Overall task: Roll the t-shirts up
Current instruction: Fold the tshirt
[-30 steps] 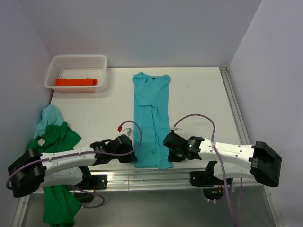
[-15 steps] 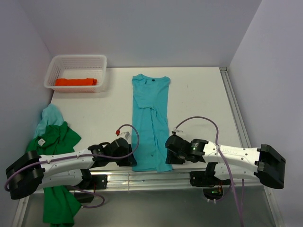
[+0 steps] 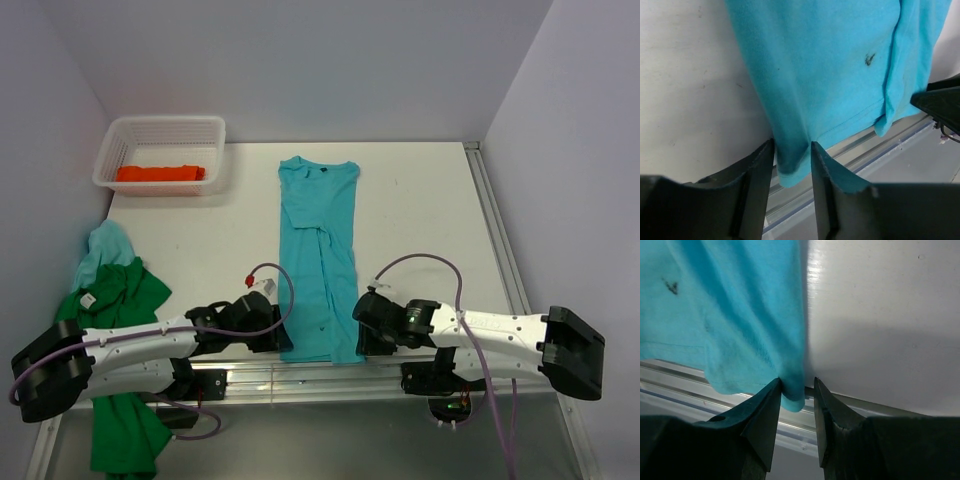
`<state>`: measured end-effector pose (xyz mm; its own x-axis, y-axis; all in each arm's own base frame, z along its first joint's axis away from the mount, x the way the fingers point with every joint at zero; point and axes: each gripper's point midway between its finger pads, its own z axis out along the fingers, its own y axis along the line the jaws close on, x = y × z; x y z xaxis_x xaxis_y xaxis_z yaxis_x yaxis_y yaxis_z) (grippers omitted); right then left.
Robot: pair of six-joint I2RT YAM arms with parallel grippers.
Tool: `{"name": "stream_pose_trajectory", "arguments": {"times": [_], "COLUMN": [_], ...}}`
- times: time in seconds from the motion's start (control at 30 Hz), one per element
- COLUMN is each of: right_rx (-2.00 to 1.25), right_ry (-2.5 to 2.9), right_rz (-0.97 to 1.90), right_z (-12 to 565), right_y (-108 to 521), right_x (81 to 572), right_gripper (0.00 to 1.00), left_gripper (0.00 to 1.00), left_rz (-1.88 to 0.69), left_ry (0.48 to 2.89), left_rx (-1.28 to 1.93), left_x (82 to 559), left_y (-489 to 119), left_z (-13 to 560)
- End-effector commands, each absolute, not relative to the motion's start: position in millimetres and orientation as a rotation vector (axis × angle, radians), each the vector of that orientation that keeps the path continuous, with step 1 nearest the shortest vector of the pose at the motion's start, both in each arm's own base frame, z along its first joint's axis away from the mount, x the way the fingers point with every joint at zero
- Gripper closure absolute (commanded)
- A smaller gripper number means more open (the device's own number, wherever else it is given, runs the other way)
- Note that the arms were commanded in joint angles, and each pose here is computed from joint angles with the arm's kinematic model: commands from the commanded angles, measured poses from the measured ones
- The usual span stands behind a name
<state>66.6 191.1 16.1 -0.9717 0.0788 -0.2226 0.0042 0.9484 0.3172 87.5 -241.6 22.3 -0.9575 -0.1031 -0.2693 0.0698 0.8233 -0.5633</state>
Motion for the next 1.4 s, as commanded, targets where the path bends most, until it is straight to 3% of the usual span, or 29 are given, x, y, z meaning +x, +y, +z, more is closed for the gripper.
{"name": "stream_pose_trajectory", "arguments": {"times": [0.0,0.23,0.47,0.57,0.63,0.7,1.37], "right_rx": [0.061,0.024,0.012,0.008,0.005,0.005,-0.099], "right_ry": [2.878,2.887,2.894,2.896,2.887,2.881,2.744], "right_rz": [0.494,0.512,0.514,0.505,0.519,0.511,0.502], "right_z": [12.1,14.2,11.9,11.3,14.7,17.7,78.0], "right_y": [196.2,197.6,198.7,199.0,201.3,200.9,220.9], "right_x": [62.8,55.5,54.5,54.7,56.0,57.3,102.9], "right_gripper": [0.61,0.62,0.70,0.82,0.96,1.00,1.00], "left_gripper": [0.57,0.47,0.56,0.69,0.88,1.00,1.00], "left_rz": [-0.791,-0.777,-0.808,-0.806,-0.801,-0.800,-0.853], "left_ry": [2.778,2.805,2.814,2.817,2.819,2.820,2.714], "left_rx": [-0.017,-0.030,-0.043,-0.041,-0.032,-0.018,0.032], "left_x": [77.3,68.6,63.7,64.2,64.9,65.4,106.4], "left_y": [-226.5,-215.4,-214.2,-215.7,-216.6,-218.3,-236.1], "left_z": [9.0,10.0,2.0,-0.5,-2.2,-1.4,60.0]}}
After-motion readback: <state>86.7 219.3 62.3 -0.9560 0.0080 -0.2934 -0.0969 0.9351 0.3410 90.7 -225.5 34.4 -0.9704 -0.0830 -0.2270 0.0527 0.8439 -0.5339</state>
